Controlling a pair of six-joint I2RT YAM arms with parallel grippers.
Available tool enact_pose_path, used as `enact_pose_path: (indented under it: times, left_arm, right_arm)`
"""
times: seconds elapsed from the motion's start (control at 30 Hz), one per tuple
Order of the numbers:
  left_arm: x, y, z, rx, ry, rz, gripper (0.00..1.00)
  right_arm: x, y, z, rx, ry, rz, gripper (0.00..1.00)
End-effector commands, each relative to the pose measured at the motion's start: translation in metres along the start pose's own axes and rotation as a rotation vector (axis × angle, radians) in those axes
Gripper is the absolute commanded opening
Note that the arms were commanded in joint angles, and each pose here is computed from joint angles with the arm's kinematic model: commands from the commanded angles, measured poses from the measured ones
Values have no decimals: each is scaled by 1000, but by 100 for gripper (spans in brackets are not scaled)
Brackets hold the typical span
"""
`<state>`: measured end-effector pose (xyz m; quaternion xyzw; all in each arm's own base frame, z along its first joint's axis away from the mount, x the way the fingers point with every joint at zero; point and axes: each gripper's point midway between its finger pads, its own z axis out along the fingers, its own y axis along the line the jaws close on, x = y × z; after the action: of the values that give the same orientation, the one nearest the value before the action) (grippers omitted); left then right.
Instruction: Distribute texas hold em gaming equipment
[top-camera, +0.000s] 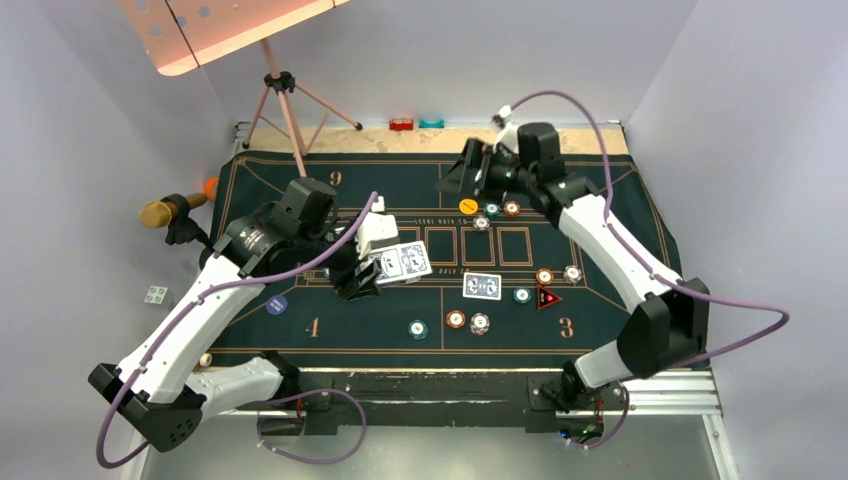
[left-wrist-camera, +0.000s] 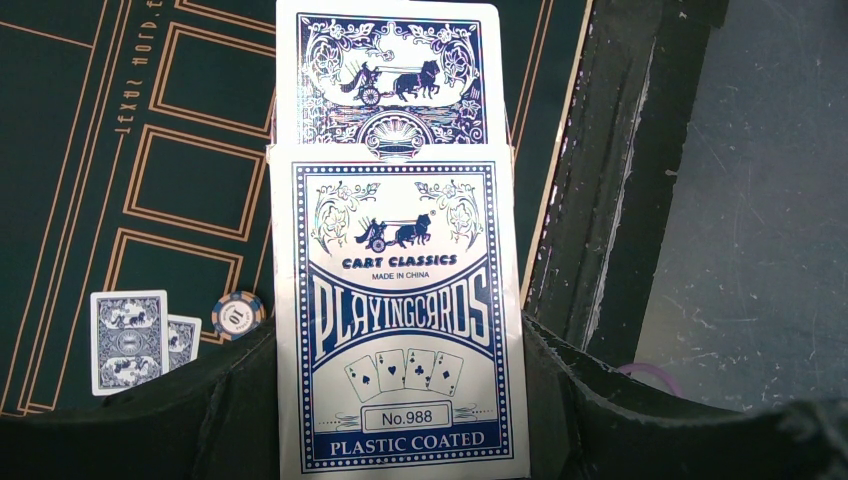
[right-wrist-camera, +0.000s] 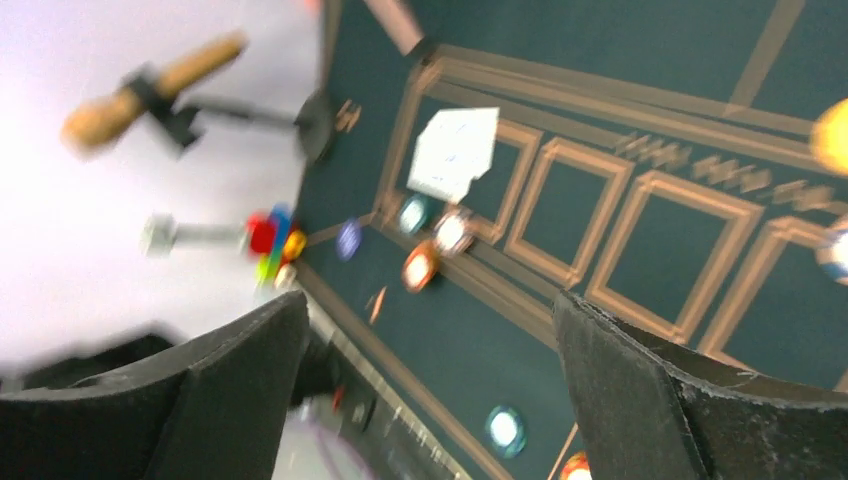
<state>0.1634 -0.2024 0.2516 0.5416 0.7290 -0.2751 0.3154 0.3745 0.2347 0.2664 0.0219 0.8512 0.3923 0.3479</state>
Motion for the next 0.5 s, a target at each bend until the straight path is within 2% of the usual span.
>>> enact_pose_path:
  times: [0.0,0.17,0.47]
  left_arm:
    - [-16,0,-4,-2,-69,36,0]
    - [-20,8,-2,-32,-88,7,0]
    - [-25,10,2,-15,-93,-7,0]
  right_arm:
    - [59,69,-26,-377,178,-46,96]
    - [99,115,-58,-587,245,-94,97]
    - [134,138,-61,-691,324,-56,99]
